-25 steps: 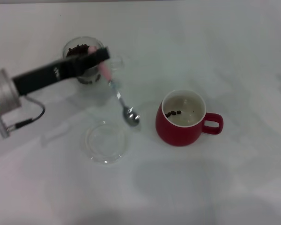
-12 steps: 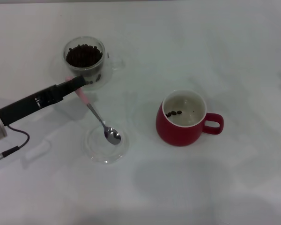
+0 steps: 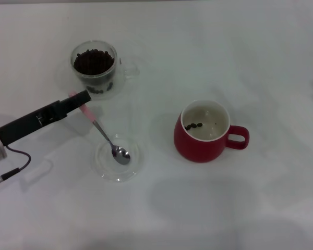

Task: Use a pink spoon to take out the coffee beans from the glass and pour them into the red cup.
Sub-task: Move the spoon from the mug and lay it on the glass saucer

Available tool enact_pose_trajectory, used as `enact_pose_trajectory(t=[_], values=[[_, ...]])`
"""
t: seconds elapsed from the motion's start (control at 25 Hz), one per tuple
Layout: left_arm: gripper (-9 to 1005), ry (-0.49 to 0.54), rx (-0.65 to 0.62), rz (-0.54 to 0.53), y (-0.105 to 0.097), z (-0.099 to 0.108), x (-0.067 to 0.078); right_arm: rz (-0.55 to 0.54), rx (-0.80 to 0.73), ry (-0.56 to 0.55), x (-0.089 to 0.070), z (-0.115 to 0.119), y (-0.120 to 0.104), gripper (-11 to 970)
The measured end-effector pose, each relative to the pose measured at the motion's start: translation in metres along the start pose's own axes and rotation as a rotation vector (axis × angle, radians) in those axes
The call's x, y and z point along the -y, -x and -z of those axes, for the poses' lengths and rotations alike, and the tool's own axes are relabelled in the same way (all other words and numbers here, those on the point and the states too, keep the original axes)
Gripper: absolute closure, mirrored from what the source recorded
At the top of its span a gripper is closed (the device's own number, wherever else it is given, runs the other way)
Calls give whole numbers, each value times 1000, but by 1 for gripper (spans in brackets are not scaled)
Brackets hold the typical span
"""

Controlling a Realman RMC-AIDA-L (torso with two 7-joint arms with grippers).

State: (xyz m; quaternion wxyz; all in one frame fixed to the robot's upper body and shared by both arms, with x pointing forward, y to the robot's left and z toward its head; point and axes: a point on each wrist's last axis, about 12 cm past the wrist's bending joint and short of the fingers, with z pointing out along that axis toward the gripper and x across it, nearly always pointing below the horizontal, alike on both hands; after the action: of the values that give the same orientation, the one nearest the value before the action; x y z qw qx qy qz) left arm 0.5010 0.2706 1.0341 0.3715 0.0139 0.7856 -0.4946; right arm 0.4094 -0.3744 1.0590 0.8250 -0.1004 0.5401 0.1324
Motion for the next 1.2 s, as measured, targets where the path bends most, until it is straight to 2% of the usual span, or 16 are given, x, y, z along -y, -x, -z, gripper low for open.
enact_pose_trajectory(t=[0.32,0.64,1.2], values=[[859,45,2,-10,-4,-3,-6,-5,1,3,-1,-2,-1,217],[860,18,-44,-15,-9,-24,-4,-7,-5,4,-1,-3,-2,217],[834,18,-52,-3,-15,-25,-5,-14,-6,16,-3,-8,-4,218]])
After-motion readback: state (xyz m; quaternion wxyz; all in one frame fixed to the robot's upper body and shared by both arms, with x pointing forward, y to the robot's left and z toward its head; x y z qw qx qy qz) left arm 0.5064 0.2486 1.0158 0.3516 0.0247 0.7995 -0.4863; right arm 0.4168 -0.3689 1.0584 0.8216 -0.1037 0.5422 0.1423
